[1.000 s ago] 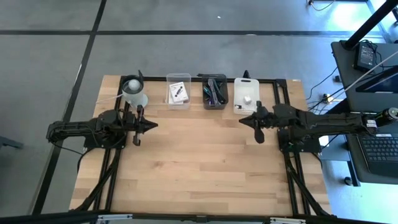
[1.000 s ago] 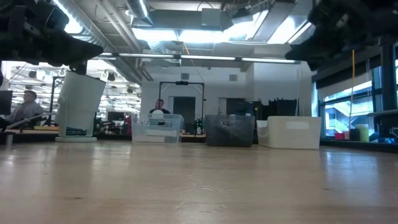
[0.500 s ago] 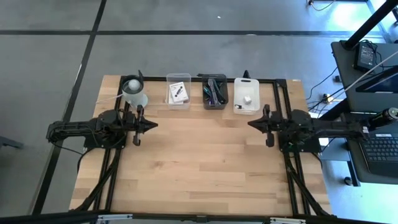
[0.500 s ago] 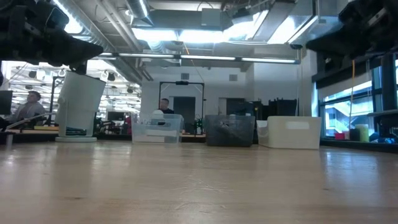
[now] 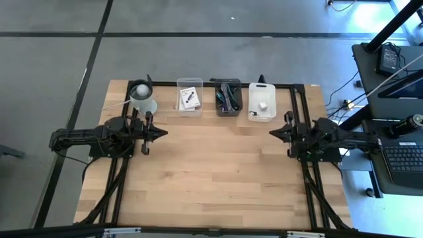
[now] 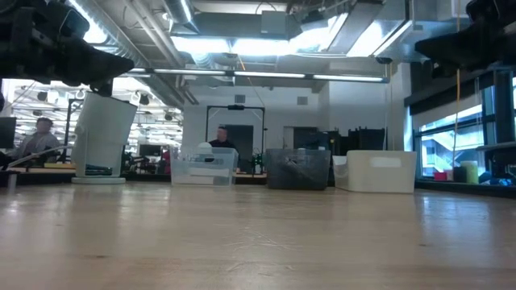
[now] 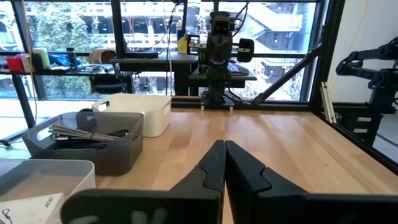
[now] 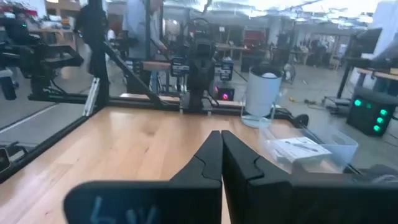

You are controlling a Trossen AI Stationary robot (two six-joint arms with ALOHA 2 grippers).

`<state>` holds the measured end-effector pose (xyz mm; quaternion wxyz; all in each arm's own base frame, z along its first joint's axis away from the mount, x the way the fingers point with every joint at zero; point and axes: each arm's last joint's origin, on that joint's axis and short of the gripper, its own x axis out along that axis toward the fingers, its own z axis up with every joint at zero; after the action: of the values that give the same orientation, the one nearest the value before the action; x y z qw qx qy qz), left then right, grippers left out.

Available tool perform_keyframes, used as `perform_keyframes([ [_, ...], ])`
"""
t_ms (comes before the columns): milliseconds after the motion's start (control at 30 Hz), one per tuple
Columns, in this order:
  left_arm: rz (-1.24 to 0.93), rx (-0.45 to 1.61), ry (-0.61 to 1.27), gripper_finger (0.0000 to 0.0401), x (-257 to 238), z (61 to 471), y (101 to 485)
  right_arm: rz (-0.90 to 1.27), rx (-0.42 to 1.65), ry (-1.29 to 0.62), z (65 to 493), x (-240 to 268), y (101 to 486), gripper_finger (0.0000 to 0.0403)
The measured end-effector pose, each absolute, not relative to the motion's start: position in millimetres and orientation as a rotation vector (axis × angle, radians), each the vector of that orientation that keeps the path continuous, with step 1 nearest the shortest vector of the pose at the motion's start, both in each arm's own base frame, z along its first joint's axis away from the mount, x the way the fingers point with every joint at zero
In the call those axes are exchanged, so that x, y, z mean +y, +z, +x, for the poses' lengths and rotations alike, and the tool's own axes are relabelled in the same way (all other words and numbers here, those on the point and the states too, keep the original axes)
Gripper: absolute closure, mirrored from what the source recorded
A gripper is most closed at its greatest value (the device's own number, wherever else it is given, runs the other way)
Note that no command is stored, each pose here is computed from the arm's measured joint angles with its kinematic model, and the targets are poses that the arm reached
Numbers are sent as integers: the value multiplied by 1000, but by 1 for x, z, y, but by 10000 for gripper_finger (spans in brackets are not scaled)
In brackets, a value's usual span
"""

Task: Pick and place items into bin
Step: Return to Home Position

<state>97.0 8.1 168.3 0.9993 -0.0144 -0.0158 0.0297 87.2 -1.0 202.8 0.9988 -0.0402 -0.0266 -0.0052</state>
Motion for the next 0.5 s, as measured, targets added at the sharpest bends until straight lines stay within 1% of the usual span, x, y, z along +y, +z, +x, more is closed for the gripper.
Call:
perform_keyframes([
  [200,-29,-29,57,398,8,97,168,-80,-155,43,96,0,180,403],
  [333,-30,-24,58,395,8,97,168,-85,-78,40,97,0,174,401],
  [500,-29,-25,58,397,8,97,168,-84,-39,38,97,0,170,386],
])
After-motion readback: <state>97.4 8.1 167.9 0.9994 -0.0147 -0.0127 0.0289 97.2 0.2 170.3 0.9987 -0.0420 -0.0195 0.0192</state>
